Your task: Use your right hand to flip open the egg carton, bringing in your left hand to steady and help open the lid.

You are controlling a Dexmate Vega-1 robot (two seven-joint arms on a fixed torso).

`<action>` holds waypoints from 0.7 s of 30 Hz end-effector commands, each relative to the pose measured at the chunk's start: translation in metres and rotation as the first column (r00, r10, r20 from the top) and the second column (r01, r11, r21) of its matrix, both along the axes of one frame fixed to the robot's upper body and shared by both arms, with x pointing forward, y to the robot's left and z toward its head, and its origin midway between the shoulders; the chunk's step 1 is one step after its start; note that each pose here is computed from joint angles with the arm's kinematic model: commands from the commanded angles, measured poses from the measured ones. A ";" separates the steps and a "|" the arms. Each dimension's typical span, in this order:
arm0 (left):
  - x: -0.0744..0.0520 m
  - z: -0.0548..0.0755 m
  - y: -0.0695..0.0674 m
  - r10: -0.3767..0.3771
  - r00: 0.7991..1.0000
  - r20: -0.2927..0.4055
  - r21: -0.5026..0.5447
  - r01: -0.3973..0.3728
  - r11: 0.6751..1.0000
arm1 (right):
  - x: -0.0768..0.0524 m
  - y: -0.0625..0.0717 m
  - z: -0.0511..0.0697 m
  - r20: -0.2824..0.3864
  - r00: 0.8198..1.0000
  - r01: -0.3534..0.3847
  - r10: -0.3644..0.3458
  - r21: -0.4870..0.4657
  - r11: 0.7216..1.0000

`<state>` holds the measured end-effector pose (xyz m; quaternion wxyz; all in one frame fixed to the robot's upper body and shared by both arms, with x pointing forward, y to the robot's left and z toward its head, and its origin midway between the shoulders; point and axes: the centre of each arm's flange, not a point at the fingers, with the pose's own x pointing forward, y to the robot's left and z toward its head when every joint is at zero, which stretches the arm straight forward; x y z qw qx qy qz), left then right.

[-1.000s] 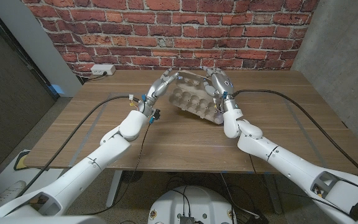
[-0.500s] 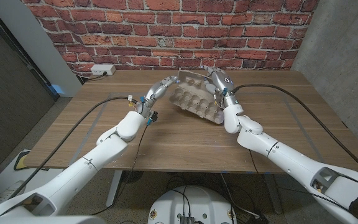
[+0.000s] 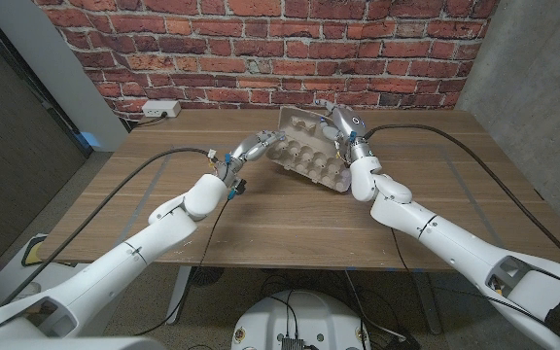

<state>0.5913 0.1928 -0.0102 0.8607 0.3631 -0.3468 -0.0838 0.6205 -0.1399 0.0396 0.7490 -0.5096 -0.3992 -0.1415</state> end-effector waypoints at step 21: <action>0.013 -0.001 0.004 0.080 0.995 -0.059 0.187 -0.068 0.980 | 0.025 -0.016 0.016 -0.350 0.935 -0.005 0.063 0.164 0.986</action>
